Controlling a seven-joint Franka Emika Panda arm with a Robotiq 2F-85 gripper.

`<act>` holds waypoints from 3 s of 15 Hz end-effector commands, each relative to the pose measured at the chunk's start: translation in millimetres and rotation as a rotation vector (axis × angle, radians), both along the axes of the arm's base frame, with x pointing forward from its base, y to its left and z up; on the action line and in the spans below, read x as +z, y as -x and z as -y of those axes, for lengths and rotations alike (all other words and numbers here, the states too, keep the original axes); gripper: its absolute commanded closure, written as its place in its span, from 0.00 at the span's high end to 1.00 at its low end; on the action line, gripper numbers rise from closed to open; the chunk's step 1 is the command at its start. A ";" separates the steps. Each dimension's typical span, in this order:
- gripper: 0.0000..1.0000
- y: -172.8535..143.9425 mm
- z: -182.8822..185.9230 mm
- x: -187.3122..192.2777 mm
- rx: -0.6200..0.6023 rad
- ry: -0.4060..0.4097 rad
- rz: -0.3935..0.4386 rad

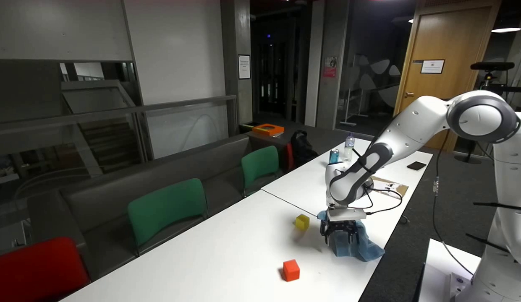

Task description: Move the cloth

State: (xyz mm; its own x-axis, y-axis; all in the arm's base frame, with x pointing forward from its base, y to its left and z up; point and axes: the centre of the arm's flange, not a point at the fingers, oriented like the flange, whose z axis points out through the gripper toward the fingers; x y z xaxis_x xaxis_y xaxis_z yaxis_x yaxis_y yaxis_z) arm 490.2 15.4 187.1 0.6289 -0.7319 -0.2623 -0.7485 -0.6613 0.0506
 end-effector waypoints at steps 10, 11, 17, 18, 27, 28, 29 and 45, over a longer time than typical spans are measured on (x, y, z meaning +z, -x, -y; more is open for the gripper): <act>1.00 3.2 13.7 -8.3 -0.187 0.069 -0.044; 1.00 2.5 13.7 -8.0 -0.194 0.074 -0.043; 0.75 -0.6 12.2 -6.1 -0.214 0.082 -0.039; 0.72 -0.8 12.0 -5.9 -0.213 0.082 -0.038; 0.05 -0.2 10.3 -5.4 -0.213 0.083 -0.037; 0.00 -0.2 10.1 -5.5 -0.214 0.084 -0.038; 0.00 -0.6 9.6 -5.6 -0.213 0.083 -0.038; 1.00 -24.5 15.4 -24.4 -0.195 0.085 0.019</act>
State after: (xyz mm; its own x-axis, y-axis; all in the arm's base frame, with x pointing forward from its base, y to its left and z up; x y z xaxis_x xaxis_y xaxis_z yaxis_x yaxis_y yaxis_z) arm 506.0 2.7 168.8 0.4717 -0.8588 -0.2001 -0.8648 -0.4949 0.0852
